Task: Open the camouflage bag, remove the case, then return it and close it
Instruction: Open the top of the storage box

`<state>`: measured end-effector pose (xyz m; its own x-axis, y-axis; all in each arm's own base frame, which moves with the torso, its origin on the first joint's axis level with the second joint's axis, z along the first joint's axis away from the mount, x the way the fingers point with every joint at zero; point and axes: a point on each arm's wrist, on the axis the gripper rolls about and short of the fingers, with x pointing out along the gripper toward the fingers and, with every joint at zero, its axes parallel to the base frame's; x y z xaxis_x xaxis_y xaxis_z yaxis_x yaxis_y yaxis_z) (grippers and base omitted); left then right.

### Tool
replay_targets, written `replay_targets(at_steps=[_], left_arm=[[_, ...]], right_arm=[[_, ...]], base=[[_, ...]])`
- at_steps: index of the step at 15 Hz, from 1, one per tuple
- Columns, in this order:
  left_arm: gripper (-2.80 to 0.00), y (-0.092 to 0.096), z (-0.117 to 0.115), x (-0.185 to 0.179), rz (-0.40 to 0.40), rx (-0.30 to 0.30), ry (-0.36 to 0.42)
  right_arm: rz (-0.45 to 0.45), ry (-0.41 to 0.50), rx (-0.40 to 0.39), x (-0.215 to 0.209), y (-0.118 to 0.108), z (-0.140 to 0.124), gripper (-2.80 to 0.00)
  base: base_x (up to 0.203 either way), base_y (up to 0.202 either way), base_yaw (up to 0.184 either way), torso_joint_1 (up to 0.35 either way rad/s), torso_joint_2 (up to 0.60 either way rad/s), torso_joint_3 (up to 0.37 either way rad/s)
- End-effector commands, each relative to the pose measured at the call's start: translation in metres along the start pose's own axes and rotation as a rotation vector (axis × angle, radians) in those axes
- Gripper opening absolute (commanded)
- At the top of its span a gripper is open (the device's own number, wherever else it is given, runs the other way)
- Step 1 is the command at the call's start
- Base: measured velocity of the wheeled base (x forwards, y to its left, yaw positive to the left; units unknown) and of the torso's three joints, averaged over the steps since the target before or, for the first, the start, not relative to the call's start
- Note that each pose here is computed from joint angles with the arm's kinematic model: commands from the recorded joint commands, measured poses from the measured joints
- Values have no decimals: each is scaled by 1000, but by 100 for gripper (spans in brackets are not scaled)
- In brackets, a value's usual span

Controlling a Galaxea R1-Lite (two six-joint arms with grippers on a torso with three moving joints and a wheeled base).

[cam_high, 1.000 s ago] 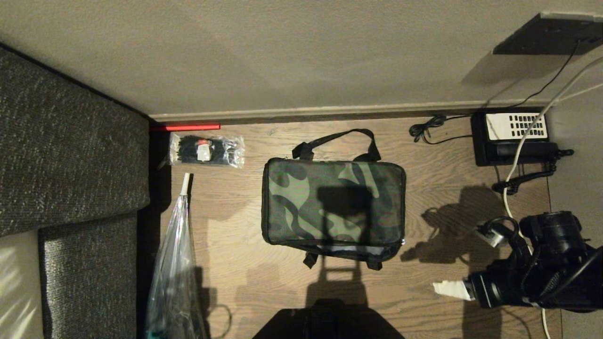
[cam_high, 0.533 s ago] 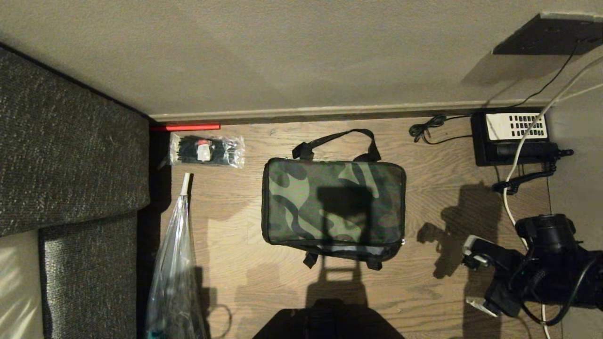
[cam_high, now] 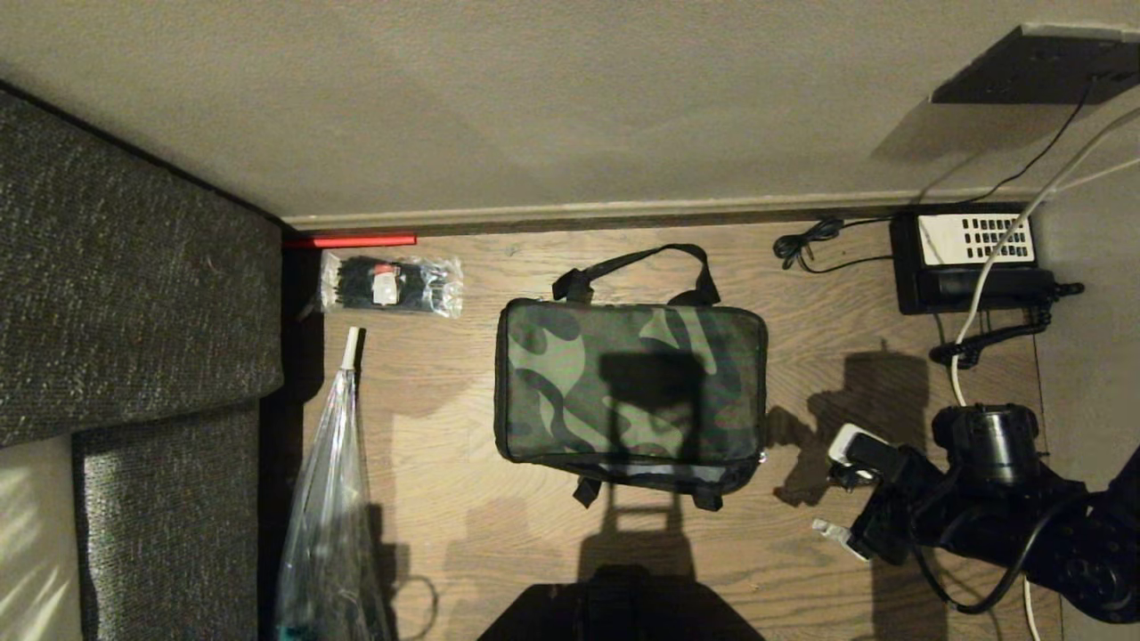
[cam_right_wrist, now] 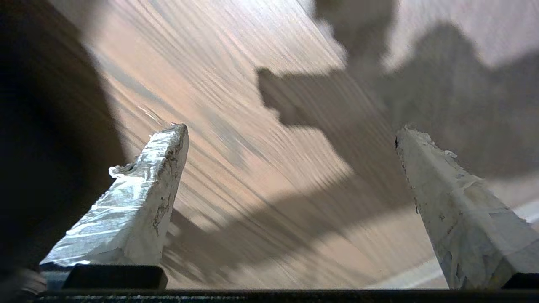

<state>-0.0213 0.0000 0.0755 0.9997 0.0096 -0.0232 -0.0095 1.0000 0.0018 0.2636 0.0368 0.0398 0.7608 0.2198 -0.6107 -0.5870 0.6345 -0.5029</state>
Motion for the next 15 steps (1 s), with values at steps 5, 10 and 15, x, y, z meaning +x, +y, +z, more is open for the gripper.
replay_targets(at_steps=[5,10,15], left_arm=[[-280,0,-1,0,1,0,3],[-280,0,-1,0,1,0,4],[-280,0,-1,0,1,0,4]], right_arm=[[62,-136,39,8,16,20,0],[25,-209,22,32,18,19,0],[-18,-259,45,49,11,25,0]], base=[[0,0,0,0,0,0],[0,0,0,0,0,0],[0,0,0,0,0,0]])
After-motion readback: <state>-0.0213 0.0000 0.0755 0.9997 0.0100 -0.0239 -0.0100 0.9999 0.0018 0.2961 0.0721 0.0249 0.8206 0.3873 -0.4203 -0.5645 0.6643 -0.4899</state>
